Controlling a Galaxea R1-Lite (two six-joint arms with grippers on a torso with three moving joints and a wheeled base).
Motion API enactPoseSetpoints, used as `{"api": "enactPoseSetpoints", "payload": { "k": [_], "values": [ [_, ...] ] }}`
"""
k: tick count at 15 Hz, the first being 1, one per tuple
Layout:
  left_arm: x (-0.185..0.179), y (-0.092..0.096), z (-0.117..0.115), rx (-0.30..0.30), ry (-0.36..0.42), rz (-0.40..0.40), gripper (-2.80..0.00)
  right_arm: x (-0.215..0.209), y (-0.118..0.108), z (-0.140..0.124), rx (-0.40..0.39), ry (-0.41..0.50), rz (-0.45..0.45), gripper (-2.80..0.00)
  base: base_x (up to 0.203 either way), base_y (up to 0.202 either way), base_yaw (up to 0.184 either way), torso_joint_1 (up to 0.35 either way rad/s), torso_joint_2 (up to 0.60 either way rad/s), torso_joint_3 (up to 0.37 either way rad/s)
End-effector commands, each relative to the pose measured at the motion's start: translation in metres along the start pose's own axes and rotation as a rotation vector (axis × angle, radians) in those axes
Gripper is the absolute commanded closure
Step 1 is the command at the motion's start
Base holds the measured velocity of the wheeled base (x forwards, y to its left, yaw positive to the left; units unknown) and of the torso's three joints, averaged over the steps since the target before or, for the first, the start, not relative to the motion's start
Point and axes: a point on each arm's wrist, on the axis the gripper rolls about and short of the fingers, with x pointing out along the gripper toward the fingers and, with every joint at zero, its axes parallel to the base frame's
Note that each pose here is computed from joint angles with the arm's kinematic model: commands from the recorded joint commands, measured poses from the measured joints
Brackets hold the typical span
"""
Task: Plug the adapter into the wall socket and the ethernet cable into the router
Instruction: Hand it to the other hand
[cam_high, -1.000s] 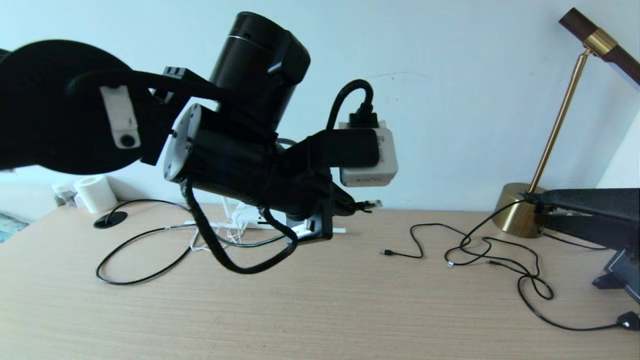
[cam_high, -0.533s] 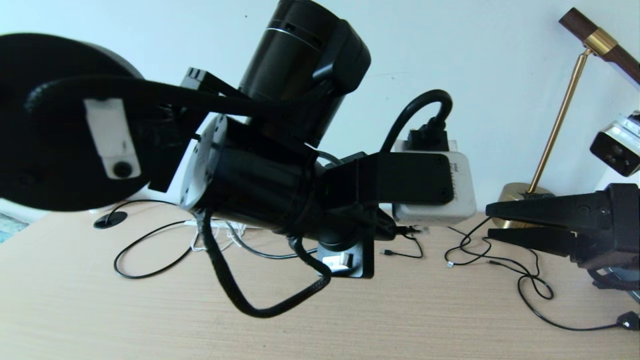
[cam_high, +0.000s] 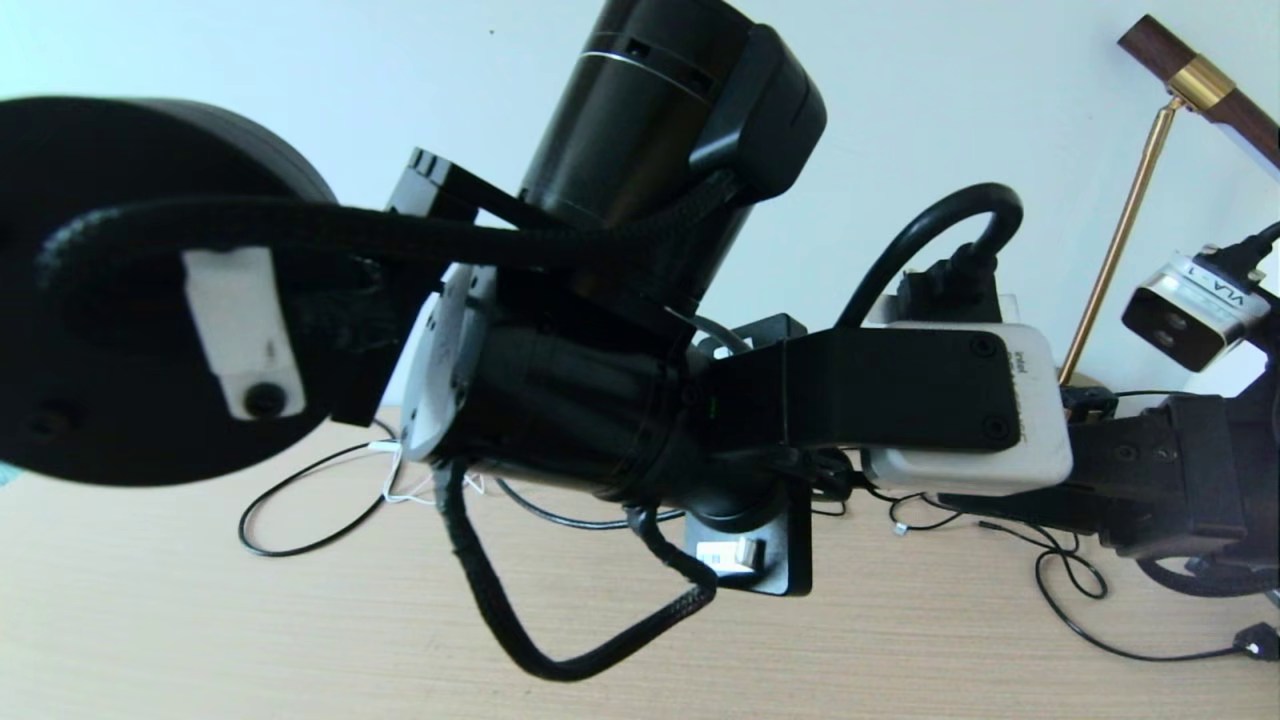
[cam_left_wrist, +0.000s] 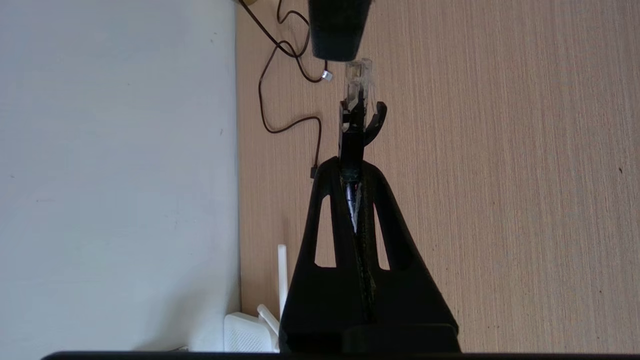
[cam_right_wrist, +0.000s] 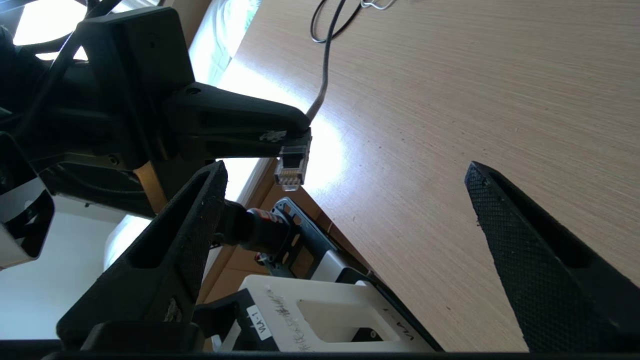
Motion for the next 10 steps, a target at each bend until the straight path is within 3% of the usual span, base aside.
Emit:
{"api": "enactPoseSetpoints", "payload": {
  "k": [1,10],
  "values": [
    [0.0023,-0.0008,-0.0004,0.005,0.003,-0.007,0.0,0.0014,0.0032,-0.0016,-0.003,0.013,0.017,-2.8,0.0,0.0,0.0,0.0,0.0,0.0],
    [0.0062,-0.001,0.0019,0.009,-0.011,0.0,0.0,0.0052,0.0106,-0.0076,-0.018,0.049,0.053,-2.8,0.0,0.0,0.0,0.0,0.0,0.0]
  ]
}}
